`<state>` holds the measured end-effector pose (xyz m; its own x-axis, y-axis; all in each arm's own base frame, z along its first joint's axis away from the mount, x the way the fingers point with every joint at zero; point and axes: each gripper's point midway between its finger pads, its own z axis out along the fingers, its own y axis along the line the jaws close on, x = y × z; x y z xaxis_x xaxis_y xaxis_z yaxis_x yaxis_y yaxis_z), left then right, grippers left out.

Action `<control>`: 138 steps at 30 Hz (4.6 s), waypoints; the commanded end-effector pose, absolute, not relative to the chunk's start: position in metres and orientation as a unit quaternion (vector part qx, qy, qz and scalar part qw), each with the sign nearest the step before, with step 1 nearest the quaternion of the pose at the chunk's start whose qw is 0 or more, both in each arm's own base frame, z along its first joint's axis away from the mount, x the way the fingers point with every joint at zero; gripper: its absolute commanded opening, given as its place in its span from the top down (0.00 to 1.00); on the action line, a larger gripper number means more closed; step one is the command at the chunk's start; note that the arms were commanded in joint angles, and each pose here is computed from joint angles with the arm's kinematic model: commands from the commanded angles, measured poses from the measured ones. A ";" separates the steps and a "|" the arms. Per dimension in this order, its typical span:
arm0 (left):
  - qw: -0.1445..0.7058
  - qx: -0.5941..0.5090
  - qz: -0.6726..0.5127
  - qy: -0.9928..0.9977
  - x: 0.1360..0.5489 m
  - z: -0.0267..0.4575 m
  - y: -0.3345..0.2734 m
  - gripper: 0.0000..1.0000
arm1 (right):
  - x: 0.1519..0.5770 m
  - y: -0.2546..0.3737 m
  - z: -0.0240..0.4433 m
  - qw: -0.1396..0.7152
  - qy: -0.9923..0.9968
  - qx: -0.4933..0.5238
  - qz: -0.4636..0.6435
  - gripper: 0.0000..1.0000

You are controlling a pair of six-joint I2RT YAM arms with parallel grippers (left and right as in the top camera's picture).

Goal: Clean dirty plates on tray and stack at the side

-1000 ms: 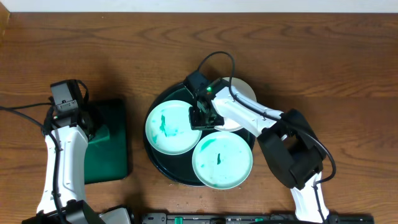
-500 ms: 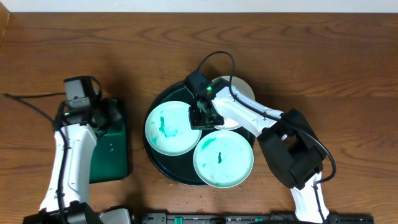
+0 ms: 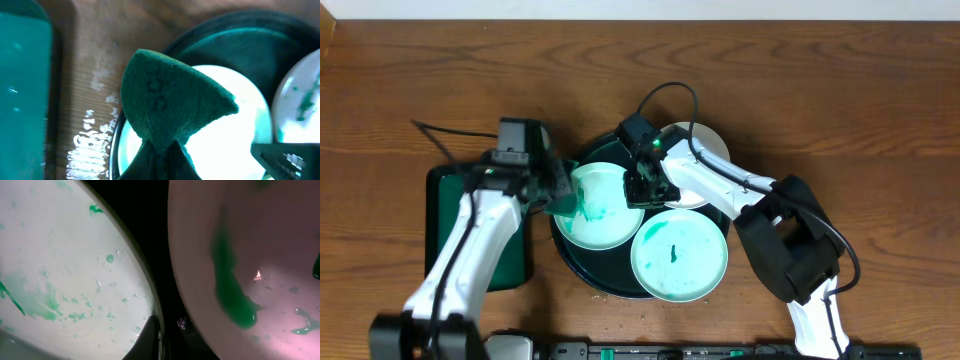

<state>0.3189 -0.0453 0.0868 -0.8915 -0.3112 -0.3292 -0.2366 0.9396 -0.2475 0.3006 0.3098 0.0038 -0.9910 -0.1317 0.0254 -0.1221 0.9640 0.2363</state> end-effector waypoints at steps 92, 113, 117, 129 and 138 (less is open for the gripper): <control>0.062 -0.270 0.149 0.949 0.281 -0.010 -0.019 0.93 | 0.277 0.287 -0.010 0.065 -0.992 0.081 -0.070 0.99; 0.008 -0.050 -0.235 0.971 0.295 0.002 -0.166 0.93 | 0.278 0.288 -0.010 0.062 -0.992 0.089 -0.071 0.99; 0.005 -0.043 -0.239 0.970 0.293 0.002 -0.170 0.93 | 0.278 0.288 -0.010 0.062 -0.992 0.089 -0.071 0.99; -0.027 -0.033 -0.269 0.962 0.278 0.007 -0.179 0.93 | 0.278 0.287 -0.010 0.064 -0.991 0.093 -0.070 0.99; -0.027 -0.067 -0.071 0.995 0.267 -0.015 -0.111 0.93 | 0.277 0.287 -0.010 0.064 -0.991 0.098 -0.070 0.99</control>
<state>0.2858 -0.1589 0.0128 -0.9948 -0.0938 0.0406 -0.1022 0.9072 -0.4082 0.2840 0.2980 0.0045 -0.9800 -0.1751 0.0941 -0.1523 0.9657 0.2103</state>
